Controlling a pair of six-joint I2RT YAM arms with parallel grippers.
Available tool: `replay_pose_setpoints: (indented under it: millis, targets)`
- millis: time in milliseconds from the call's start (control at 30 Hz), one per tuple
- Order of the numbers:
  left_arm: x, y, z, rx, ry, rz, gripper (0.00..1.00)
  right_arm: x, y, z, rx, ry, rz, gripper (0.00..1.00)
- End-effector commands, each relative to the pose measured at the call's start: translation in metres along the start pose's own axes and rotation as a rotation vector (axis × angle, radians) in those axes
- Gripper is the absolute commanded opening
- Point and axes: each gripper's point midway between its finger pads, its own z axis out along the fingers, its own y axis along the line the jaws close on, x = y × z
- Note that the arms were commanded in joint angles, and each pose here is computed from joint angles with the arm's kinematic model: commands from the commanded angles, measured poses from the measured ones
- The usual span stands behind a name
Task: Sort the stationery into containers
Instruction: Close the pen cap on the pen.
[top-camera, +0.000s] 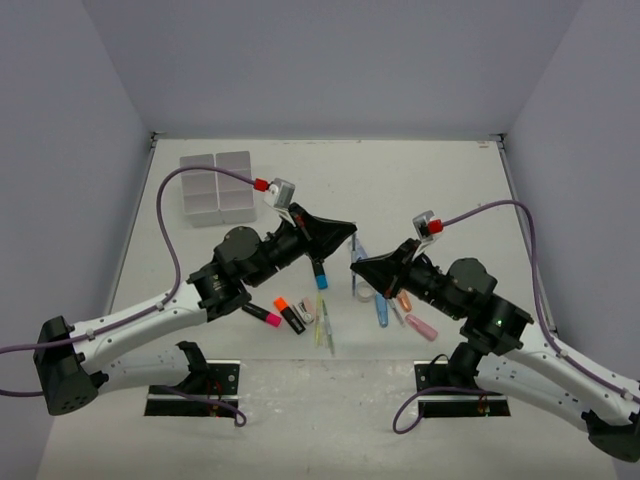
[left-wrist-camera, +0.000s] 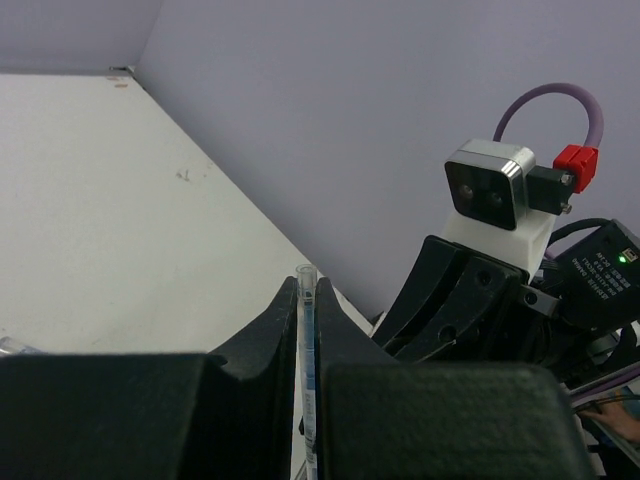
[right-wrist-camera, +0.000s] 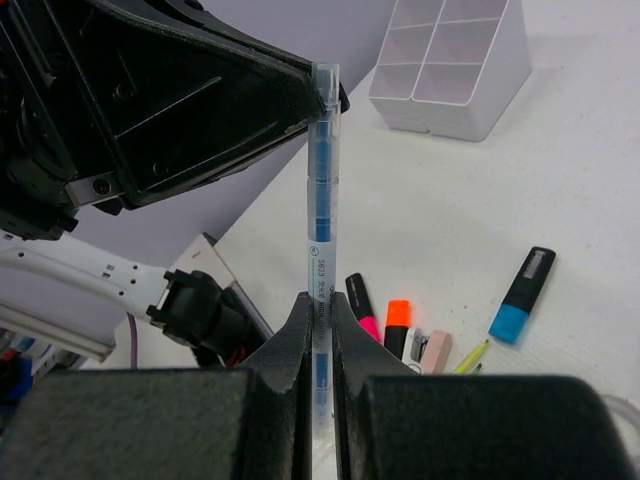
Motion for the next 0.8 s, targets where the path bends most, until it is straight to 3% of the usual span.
replay_pose_setpoints:
  millis: [0,67,100,167,300,467,500,567,633,700,767]
  targets:
    - [0.014,0.007,-0.006,-0.031,0.075,0.044,0.19,-0.065,0.038,-0.003,-0.101,-0.168,-0.116,0.0]
    - [0.01,0.006,-0.007,-0.033,0.068,0.057,0.29,-0.057,0.037,-0.001,-0.111,-0.141,-0.117,0.0]
    - [0.008,0.005,-0.008,-0.033,0.065,0.06,0.29,-0.052,0.038,0.0,-0.12,-0.126,-0.116,0.0]
    - [0.006,0.004,-0.008,-0.029,0.058,0.064,0.21,-0.047,0.037,0.002,-0.126,-0.111,-0.109,0.0]
    - [0.003,-0.003,-0.009,-0.003,0.062,0.072,0.15,-0.045,0.038,0.003,-0.131,-0.101,-0.106,0.0]
    - [0.007,-0.024,-0.011,0.115,0.09,0.094,0.0,-0.045,0.043,0.007,-0.152,-0.084,-0.104,0.0]
    - [0.007,-0.027,-0.012,0.138,0.085,0.096,0.0,-0.042,0.043,0.008,-0.156,-0.077,-0.104,0.03]
    - [0.004,-0.031,-0.015,0.163,0.07,0.103,0.0,-0.038,0.044,0.01,-0.172,-0.064,-0.108,0.24]
    - [-0.001,-0.038,-0.021,0.201,0.041,0.12,0.0,-0.029,0.047,0.015,-0.2,-0.034,-0.108,0.34]
    - [-0.009,-0.045,-0.027,0.233,0.012,0.132,0.0,-0.024,0.048,0.019,-0.215,-0.018,-0.101,0.31]
    - [-0.015,-0.051,-0.031,0.254,-0.009,0.143,0.0,-0.02,0.049,0.022,-0.227,-0.009,-0.097,0.19]
